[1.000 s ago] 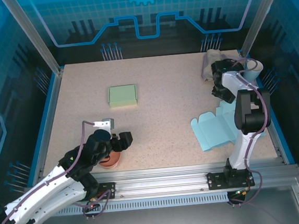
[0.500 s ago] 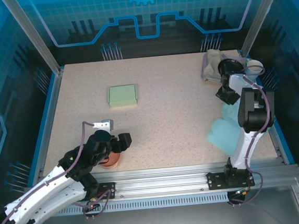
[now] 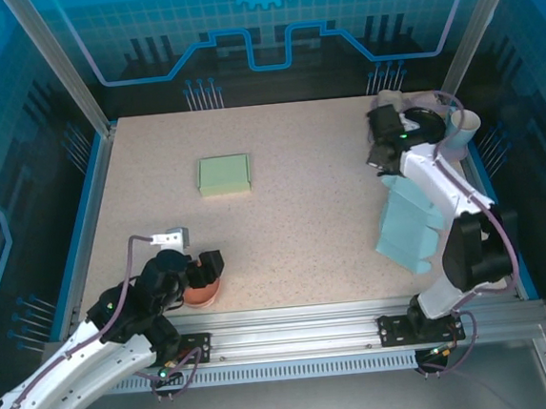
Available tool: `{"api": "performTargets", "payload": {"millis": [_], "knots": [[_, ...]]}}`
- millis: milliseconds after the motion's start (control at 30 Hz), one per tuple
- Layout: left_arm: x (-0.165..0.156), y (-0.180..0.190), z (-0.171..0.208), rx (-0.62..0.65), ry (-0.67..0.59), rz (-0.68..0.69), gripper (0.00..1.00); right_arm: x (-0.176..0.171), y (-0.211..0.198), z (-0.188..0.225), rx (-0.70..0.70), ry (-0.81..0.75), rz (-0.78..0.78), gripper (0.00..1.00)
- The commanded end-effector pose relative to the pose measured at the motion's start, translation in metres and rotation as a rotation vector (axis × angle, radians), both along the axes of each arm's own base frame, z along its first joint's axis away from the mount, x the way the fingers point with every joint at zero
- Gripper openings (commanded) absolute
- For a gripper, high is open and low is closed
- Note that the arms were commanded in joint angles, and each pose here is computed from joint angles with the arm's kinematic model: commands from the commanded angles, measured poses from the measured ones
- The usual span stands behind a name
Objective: Fold the paper box
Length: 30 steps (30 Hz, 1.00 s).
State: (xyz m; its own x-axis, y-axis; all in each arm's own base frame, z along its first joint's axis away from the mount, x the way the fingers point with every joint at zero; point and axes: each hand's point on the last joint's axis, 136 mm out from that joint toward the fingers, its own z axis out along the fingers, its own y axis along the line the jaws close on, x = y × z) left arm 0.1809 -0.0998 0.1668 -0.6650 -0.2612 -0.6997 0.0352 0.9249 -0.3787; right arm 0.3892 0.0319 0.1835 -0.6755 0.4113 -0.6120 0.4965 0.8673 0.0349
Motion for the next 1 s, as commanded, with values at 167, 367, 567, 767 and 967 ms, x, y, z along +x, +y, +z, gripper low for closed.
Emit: {"api": "performTargets", "payload": {"millis": [167, 367, 567, 767, 967], "knots": [[0.000, 0.017, -0.008, 0.059, -0.008, 0.059, 0.82, -0.017, 0.114, 0.010, -0.203, 0.031, 0.251, 0.00], [0.000, 0.020, -0.008, 0.066, -0.013, 0.073, 0.82, -0.026, 0.194, -0.027, -0.080, 0.074, 0.356, 0.00], [0.000, 0.021, -0.009, 0.070, -0.013, 0.077, 0.82, -0.030, 0.242, -0.035, 0.026, 0.073, 0.458, 0.35], [0.000, 0.021, -0.011, 0.075, -0.008, 0.078, 0.82, -0.038, 0.260, -0.007, -0.035, 0.011, 0.725, 0.69], [0.000, 0.019, -0.013, 0.067, -0.002, 0.072, 0.83, -0.048, 0.241, 0.070, -0.171, -0.222, 0.976, 1.00]]}}
